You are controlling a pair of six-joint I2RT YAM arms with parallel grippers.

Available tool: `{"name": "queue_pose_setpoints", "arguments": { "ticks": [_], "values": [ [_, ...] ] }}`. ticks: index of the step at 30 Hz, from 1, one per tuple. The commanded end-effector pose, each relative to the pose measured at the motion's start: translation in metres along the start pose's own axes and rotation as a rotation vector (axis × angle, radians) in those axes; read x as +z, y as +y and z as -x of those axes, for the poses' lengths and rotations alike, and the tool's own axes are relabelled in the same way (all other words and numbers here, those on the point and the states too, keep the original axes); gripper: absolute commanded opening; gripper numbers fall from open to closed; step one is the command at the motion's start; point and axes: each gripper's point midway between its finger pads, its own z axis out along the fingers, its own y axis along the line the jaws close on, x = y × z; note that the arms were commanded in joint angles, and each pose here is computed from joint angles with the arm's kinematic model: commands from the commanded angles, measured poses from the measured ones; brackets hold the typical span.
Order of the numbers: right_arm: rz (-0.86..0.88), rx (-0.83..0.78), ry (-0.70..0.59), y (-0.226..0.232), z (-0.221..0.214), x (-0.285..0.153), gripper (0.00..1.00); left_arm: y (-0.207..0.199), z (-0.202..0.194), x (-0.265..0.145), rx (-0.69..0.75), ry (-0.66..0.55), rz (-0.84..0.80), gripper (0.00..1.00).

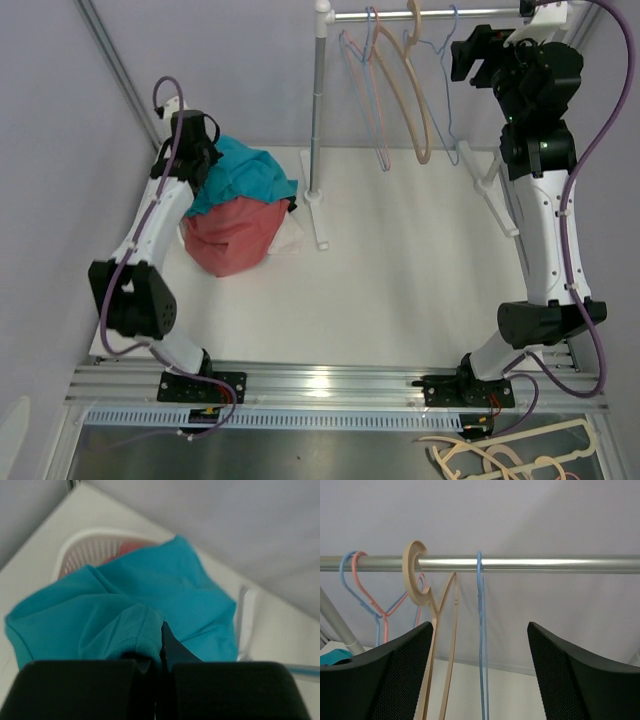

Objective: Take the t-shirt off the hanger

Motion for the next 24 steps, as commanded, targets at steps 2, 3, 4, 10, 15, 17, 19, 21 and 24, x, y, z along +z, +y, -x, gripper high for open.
{"name": "queue_pose_setpoints", "arguments": {
  "ticks": [2,3,4,10,15,17,19,21,24],
  "values": [
    [0.02,0.021,-0.084,0.013,0.043,-0.041,0.81,0.002,-0.081,0.035,0.106,0.371,0.065,0.01],
    [0.022,0.027,-0.084,0.015,0.045,-0.046,0.81,-0.006,-0.082,0.041,0.11,0.398,0.046,0.01],
    [0.027,0.034,-0.094,0.018,0.052,-0.056,0.81,-0.003,-0.112,0.05,0.129,0.514,0.051,0.01],
    [0.048,0.044,-0.108,0.027,0.053,-0.086,0.82,0.003,-0.175,0.068,0.157,0.745,0.026,0.01],
    [0.051,0.046,-0.108,0.029,0.057,-0.097,0.82,0.028,-0.188,0.062,0.166,0.761,0.101,0.01],
    [0.054,0.055,-0.109,0.03,0.059,-0.099,0.83,0.034,-0.181,0.059,0.161,0.742,0.117,0.01],
    [0.061,0.057,-0.119,0.032,0.064,-0.103,0.83,0.043,-0.17,0.054,0.157,0.729,0.141,0.01],
    [0.072,0.066,-0.117,0.034,0.066,-0.105,0.83,0.041,-0.142,0.048,0.162,0.665,0.136,0.06],
    [0.086,0.074,-0.119,0.038,0.069,-0.107,0.83,0.043,-0.109,0.039,0.174,0.584,0.147,0.2]
  ]
}}
